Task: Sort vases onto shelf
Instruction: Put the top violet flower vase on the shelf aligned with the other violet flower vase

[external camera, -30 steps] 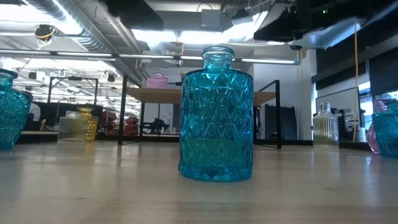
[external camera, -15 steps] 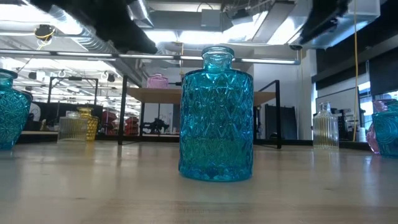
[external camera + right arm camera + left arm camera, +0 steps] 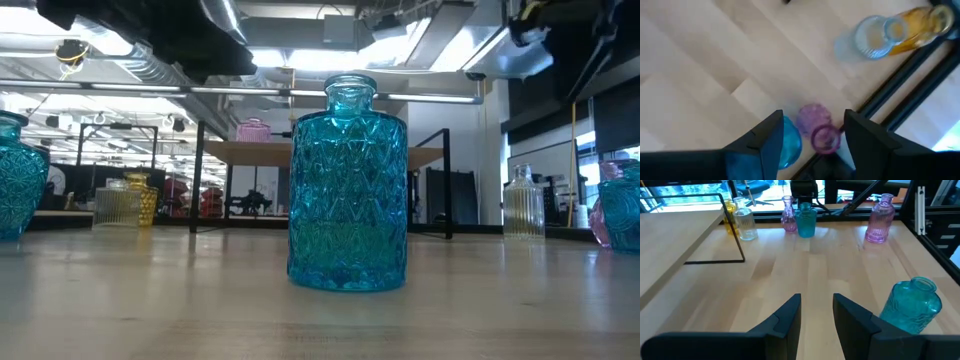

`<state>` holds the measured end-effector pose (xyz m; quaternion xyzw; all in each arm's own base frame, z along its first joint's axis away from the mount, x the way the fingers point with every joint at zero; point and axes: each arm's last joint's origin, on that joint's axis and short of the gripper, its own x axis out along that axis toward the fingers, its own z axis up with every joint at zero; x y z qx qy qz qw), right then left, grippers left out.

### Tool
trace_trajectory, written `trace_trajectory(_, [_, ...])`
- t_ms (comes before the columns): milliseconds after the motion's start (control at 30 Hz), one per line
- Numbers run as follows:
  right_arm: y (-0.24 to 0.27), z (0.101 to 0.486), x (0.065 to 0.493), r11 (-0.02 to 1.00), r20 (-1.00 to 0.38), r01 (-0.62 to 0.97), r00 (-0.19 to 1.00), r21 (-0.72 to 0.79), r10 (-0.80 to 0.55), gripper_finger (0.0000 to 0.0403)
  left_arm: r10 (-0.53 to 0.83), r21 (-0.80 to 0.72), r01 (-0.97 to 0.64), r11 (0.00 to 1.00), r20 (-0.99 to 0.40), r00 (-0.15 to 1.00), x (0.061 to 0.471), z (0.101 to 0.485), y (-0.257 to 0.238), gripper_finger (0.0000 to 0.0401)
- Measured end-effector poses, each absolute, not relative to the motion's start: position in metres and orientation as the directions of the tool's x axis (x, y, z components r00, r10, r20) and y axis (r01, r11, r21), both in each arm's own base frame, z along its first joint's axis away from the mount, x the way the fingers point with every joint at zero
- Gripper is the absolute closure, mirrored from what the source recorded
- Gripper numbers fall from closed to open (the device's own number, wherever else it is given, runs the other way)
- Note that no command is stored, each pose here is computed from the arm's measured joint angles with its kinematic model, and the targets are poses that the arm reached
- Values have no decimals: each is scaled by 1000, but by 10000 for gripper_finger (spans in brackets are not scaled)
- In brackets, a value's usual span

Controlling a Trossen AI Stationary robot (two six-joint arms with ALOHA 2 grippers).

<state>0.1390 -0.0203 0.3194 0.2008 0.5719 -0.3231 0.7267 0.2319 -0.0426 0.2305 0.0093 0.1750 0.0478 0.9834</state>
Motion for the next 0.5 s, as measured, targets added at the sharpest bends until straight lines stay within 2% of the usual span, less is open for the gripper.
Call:
trace_trajectory(100, [-23,315,147,702,-952,699,103,-137,-288,210,98,37,-91,995,-349,932,232,230,-43,296])
trace_trajectory(300, [-21,306,154,676,-982,722,-21,-144,-187,210,99,21,-98,995,-353,931,231,229,-43,296])
trace_trajectory(500, [-23,297,156,656,-986,739,-65,-153,-156,210,99,19,-98,995,-352,931,231,229,-43,296])
